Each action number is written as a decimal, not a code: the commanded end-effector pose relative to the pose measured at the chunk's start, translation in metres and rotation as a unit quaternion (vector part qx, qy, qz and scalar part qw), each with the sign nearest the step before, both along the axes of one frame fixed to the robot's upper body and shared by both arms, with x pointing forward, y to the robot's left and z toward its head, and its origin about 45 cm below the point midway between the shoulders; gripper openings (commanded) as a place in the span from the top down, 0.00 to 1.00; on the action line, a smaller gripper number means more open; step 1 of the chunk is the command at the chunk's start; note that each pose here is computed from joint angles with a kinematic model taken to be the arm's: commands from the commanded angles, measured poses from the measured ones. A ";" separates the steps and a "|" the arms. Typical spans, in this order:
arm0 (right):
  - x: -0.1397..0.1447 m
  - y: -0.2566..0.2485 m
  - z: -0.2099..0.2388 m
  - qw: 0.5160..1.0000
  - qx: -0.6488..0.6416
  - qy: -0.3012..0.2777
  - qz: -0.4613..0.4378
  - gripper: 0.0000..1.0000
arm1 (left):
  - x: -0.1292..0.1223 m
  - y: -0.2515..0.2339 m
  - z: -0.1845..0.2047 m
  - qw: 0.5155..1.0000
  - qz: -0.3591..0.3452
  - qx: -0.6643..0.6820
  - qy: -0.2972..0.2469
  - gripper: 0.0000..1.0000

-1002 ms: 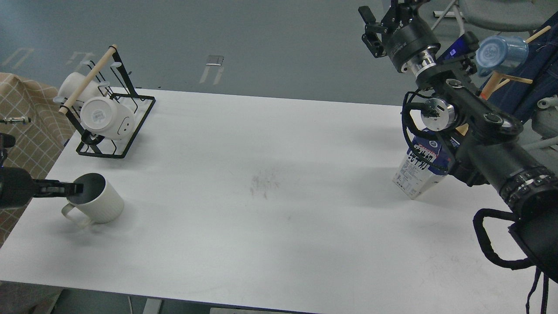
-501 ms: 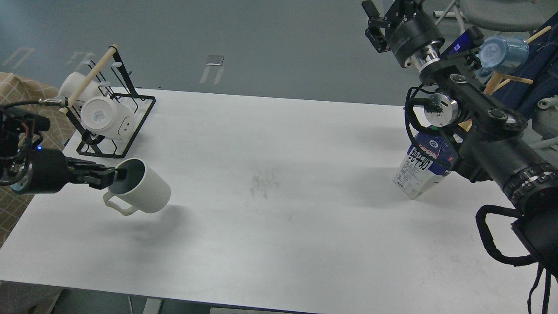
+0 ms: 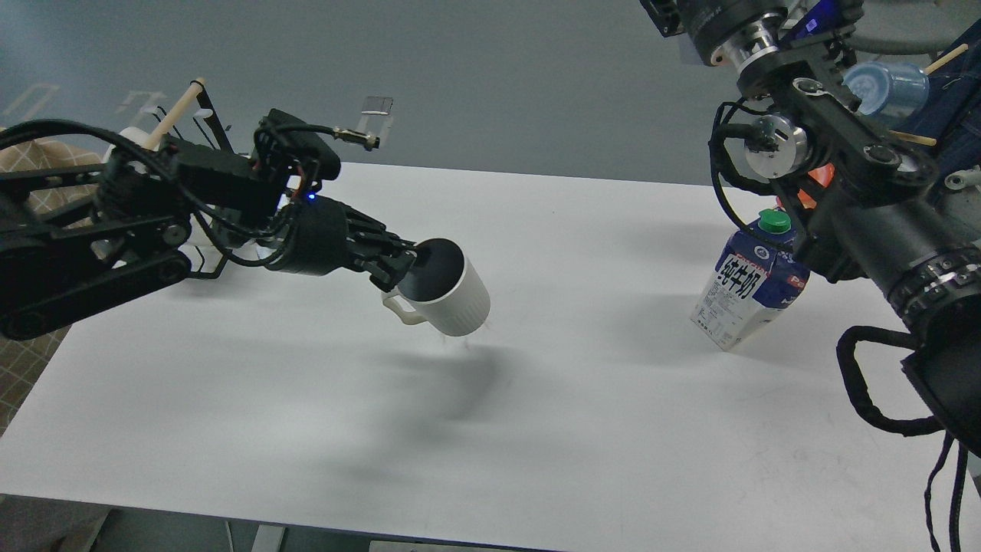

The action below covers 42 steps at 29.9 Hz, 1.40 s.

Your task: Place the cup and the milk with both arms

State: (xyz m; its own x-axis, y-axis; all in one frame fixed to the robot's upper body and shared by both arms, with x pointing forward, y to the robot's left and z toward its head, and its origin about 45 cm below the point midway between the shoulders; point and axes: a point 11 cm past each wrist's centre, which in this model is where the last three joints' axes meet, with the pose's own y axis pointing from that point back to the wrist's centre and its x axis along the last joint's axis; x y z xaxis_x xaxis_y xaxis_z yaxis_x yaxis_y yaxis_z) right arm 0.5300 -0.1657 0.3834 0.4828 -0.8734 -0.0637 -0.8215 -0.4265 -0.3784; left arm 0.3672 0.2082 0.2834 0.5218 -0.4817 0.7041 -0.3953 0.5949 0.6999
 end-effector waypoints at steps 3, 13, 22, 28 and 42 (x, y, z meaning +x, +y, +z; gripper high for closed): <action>0.000 0.001 0.000 1.000 0.000 0.000 0.000 0.00 | 0.031 -0.040 -0.017 1.000 -0.012 0.014 -0.016 1.00; 0.000 0.001 -0.001 1.000 0.000 0.001 0.001 0.00 | 0.034 -0.046 -0.055 0.998 -0.014 0.061 0.007 1.00; -0.001 0.005 -0.004 1.000 0.001 0.004 0.004 0.00 | 0.038 -0.036 -0.072 0.996 -0.001 0.088 0.017 1.00; -0.002 0.004 -0.008 1.000 0.002 0.007 0.003 0.00 | 0.037 -0.039 -0.078 0.996 -0.001 0.087 0.023 1.00; -0.002 0.001 -0.010 1.000 0.001 0.009 0.001 0.00 | 0.036 -0.032 -0.086 0.995 0.007 0.092 0.035 0.46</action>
